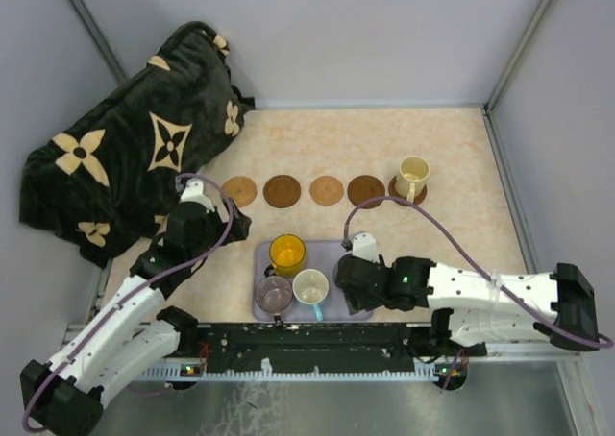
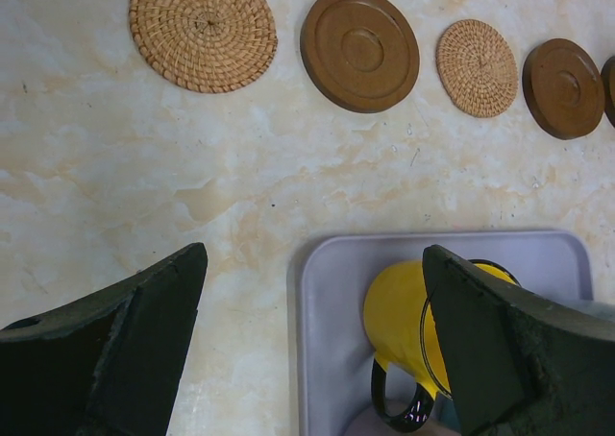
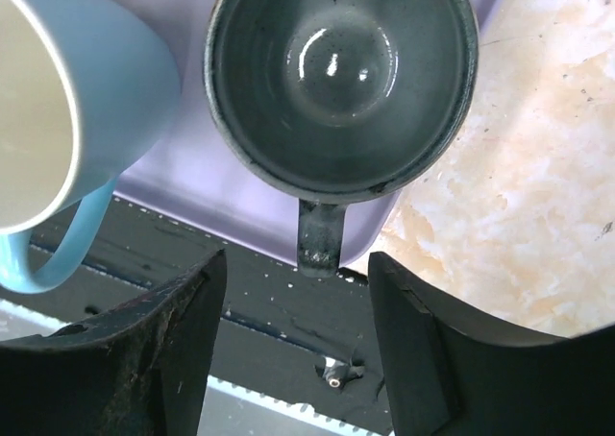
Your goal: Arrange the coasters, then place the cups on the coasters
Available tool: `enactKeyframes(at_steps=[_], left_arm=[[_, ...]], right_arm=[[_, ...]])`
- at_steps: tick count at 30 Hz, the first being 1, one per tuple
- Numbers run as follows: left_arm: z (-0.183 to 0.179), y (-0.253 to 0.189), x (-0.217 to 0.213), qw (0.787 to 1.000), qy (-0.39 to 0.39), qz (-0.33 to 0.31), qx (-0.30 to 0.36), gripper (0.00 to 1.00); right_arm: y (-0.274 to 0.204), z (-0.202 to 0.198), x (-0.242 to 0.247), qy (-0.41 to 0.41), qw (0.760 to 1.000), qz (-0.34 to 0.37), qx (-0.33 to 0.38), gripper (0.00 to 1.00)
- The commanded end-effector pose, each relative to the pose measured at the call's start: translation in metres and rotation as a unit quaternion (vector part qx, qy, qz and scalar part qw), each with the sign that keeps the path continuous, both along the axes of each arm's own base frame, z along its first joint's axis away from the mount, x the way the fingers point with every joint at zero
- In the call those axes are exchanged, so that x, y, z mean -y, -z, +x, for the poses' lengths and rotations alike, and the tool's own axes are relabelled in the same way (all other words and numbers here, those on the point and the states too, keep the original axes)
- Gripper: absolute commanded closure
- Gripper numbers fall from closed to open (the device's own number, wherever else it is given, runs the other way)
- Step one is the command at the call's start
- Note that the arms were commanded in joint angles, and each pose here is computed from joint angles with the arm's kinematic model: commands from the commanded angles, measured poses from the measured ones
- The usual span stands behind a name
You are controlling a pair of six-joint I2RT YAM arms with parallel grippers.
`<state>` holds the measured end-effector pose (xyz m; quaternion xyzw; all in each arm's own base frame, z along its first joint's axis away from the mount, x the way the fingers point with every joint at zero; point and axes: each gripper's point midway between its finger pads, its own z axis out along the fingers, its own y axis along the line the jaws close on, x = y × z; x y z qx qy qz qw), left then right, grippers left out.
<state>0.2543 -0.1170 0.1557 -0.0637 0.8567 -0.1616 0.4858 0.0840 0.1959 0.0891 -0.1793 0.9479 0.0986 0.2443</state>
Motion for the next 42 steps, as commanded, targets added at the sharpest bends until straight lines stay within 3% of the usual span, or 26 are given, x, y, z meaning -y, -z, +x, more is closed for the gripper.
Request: enactKeyframes(at_steps=[1, 17, 42], left_arm=[[0.001, -0.008, -0.003, 1.0, -0.004, 0.001, 0.018, 0.01], [0.001, -0.004, 0.0, 1.0, -0.001, -0.004, 0.014, 0.01], [0.001, -0.002, -0.001, 1.0, -0.004, -0.004, 0.013, 0.01]], right_arm=[[-0.001, 0.01, -0.003, 0.038, 0.999, 0.002, 0.025, 0.39], [0.013, 0.016, -0.003, 0.064, 0.997, -0.021, 0.029, 0.53], [0.035, 0.014, 0.008, 0.081, 0.994, -0.07, 0.021, 0.64]])
